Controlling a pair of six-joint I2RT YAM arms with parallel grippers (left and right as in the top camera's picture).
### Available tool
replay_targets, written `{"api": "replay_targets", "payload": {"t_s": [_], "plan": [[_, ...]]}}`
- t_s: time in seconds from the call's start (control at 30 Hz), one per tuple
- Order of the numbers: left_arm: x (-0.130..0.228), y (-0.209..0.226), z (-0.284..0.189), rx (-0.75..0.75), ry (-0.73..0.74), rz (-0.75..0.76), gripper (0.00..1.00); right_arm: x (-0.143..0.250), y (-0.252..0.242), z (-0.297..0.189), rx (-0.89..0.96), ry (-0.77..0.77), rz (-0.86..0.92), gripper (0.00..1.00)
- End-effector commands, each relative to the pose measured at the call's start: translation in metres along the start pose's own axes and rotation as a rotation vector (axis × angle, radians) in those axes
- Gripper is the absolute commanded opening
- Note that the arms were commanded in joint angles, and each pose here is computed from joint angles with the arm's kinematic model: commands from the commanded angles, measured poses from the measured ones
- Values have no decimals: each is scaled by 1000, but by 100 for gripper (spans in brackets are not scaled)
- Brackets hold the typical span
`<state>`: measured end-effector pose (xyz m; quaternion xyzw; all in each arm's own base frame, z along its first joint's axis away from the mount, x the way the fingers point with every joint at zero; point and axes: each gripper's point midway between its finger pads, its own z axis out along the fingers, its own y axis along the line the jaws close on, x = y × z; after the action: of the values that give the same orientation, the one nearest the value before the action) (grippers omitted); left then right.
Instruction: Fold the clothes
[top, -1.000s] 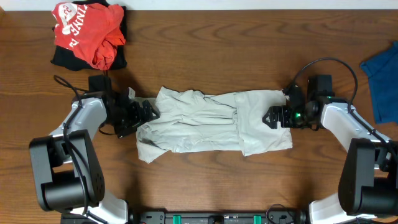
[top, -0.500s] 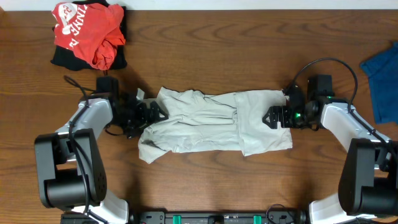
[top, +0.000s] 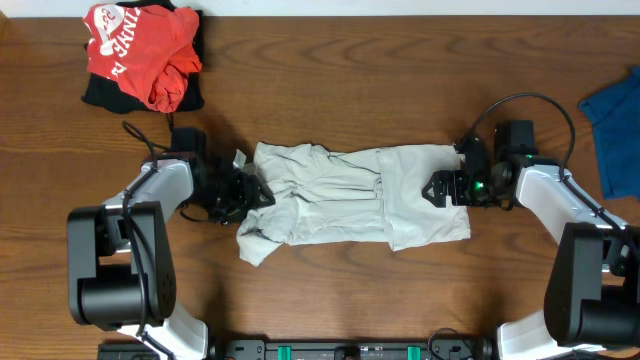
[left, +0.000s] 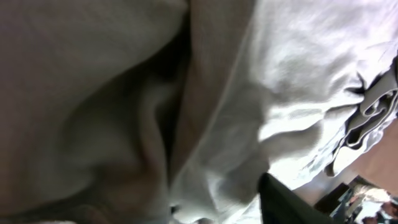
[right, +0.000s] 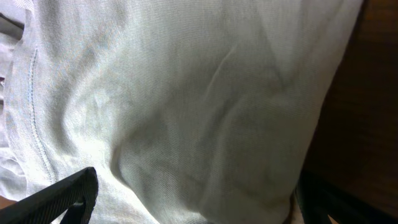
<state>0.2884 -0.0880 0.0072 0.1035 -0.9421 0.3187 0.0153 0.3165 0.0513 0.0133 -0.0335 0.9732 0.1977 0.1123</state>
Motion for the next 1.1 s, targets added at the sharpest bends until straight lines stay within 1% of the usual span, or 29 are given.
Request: {"api": "replay_targets", "payload": {"t_s": [0.0,0.07,0.23,0.3,0.33,0.53,0.7,0.87,1.07], "plan": [[20,32,19,-109,70,-36,50,3,5,-1,-7,4,-3,99],[18,34,19,-123,62,-31,39,3,5,-1,-7,4,-3,99],[15,46,18,-193,47,-25,19,3,5,-1,-7,6,-3,99],[12,48,16,-208,40,-23,9,3,5,-1,-6,7,-2,99],[11,48,16,-209,36,-21,6,3,5,-1,-6,8,-2,99],[-5,42,6,-211,5,-15,6,5,5,-1,-7,14,1,99],[-20,51,-16,-346,-21,-42,6,6,4,-1,-1,20,-5,99],[-37,49,-48,-460,-76,-45,6,9,-3,-1,45,33,0,99],[-53,28,-78,-466,-149,-21,6,12,-4,-1,48,44,5,99]]}}
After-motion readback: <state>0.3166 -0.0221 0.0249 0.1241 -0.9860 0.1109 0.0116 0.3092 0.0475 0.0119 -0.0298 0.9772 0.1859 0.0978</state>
